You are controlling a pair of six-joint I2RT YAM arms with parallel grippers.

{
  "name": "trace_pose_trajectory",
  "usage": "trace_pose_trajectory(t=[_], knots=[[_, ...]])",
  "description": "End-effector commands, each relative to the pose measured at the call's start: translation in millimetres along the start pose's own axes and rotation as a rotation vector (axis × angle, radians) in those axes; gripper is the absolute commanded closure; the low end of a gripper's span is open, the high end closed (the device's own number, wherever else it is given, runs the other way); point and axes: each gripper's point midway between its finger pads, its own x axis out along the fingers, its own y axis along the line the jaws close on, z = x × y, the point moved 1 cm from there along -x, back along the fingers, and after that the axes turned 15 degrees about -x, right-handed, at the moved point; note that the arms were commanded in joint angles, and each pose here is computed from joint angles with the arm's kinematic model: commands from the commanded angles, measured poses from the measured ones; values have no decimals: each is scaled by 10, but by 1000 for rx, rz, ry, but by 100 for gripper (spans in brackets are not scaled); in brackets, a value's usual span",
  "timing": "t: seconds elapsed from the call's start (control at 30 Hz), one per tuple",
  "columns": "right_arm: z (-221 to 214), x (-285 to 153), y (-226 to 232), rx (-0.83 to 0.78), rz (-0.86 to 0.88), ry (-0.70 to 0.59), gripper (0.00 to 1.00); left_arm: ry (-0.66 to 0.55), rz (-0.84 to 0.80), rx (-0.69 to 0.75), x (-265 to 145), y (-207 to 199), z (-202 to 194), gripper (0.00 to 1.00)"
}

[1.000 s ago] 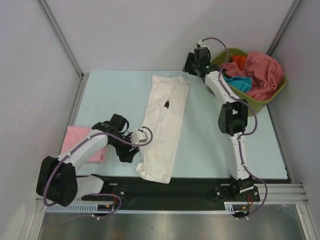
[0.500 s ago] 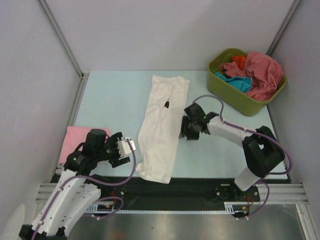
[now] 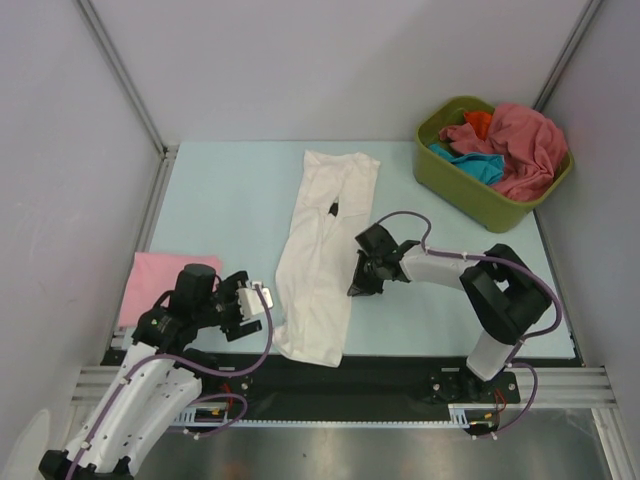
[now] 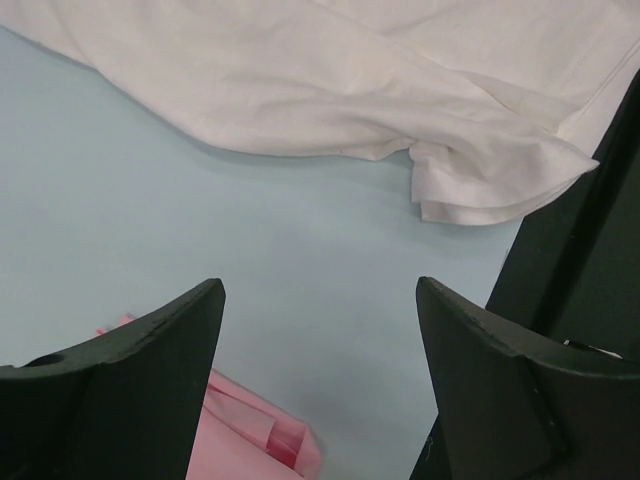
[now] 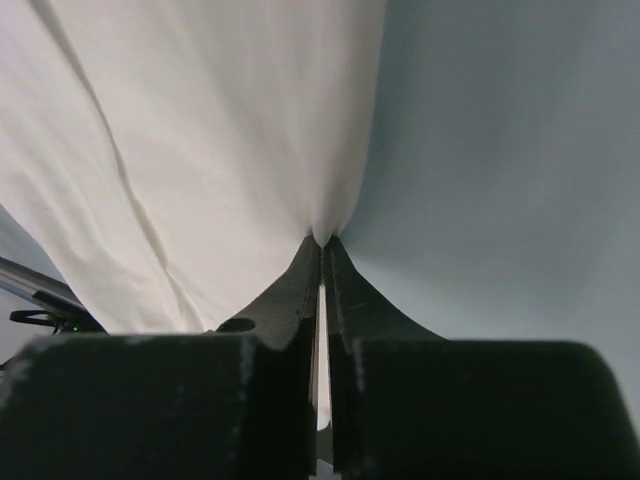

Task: Fold and stack the t-shirts
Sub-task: Fold the tshirt

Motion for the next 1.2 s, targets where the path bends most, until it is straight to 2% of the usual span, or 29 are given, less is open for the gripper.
trace_pose_trajectory(t=[0.0, 0.2, 0.4, 0.47, 0.53, 0.63, 0.73, 0.93, 1.1, 1.13, 1.17], knots=[[-28, 15, -278, 48, -61, 19, 100, -38, -10, 13, 20, -11, 72, 18], [57, -240, -766, 14, -171, 9, 100, 2, -51, 55, 170, -62, 44, 23], [55, -328, -859, -38, -165, 14, 99, 41, -142, 263, 429, -320, 143, 23], [76, -363, -889, -22, -140, 18, 77, 46, -200, 380, 540, -498, 170, 22], [104, -461, -840, -29, -118, -1, 61, 35, -271, 481, 611, -710, 163, 21], [4, -679, -766, -83, -160, -24, 57, 8, -340, 607, 730, -934, 140, 19], [-304, -803, -747, -73, -185, 7, 57, -13, -396, 703, 827, -1097, 115, 19], [-943, -846, -492, -84, -47, 82, 56, -1, -454, 814, 983, -1187, 51, 20], [-1187, -801, -292, -179, 22, 134, 55, 20, -439, 871, 1112, -1148, 4, 28], [-1203, -794, -274, -189, 25, 140, 55, 21, -424, 868, 1133, -1127, 11, 32], [-1222, -775, -259, -199, 29, 146, 55, 18, -413, 874, 1156, -1114, 28, 45]])
